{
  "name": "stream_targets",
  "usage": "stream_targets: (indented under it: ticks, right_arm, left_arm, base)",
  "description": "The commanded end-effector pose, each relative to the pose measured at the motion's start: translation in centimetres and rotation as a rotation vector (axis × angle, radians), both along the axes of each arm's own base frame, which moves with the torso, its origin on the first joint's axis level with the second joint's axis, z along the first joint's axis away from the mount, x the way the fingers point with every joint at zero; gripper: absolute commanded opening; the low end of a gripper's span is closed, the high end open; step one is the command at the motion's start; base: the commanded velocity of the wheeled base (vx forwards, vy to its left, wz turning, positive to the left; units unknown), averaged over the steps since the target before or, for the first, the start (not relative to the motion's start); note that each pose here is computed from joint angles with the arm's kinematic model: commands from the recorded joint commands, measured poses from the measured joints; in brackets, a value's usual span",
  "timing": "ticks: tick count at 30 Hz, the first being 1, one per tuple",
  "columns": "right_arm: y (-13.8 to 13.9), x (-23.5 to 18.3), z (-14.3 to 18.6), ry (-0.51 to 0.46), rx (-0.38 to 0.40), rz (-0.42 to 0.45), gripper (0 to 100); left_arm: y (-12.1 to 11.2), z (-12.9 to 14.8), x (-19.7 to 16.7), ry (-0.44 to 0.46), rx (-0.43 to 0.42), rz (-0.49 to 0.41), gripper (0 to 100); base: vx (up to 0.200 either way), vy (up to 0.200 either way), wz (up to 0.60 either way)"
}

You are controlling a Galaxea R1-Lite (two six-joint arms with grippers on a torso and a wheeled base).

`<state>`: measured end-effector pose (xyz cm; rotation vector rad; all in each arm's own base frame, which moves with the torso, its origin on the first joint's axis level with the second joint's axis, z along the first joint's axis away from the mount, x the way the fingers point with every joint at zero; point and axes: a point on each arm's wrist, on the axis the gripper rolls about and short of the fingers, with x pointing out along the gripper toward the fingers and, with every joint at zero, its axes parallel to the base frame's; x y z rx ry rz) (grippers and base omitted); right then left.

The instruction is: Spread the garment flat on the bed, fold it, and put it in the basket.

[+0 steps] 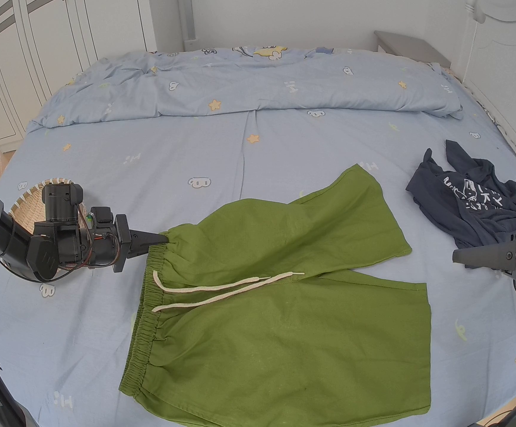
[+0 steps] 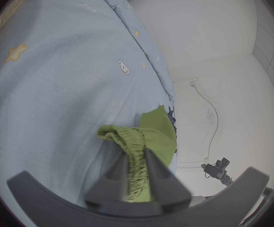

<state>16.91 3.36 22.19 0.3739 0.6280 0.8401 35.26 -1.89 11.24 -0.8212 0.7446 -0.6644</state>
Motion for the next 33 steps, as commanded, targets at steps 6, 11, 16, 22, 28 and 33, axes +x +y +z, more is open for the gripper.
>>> stream_targets:
  ticks: [6,11,16,22,28,33]
  right_arm:
    - [0.0,0.0,-0.1,0.004,0.0,0.001,100]
    - [0.0,0.1,-0.1,0.002,0.0,0.001,100]
    - [0.0,0.0,0.0,0.001,0.0,0.001,100]
    - [0.0,0.0,0.0,0.001,0.0,0.003,100]
    - [0.0,0.0,0.0,-0.001,0.001,0.003,100]
    - [0.0,-0.1,0.1,-0.007,0.001,0.001,100]
  left_arm:
    - [-0.1,-0.1,-0.4,-0.005,0.01,-0.009,0]
    - [-0.8,-0.7,-1.7,-0.086,0.087,-0.068,0]
    - [-2.5,-0.5,-3.9,-0.248,0.196,-0.107,0]
    - [-5.2,-0.1,-6.3,-0.389,0.255,-0.105,0]
    - [-6.3,-1.1,-7.8,-0.511,0.377,-0.11,0]
    - [-7.4,-2.8,-10.5,-0.523,0.494,-0.163,0]
  base:
    - [0.0,0.0,0.0]
    - [0.0,0.0,0.0]
    - [0.0,0.0,0.0]
    - [0.0,0.0,0.0]
    - [0.0,0.0,0.0]
    - [0.0,0.0,0.0]
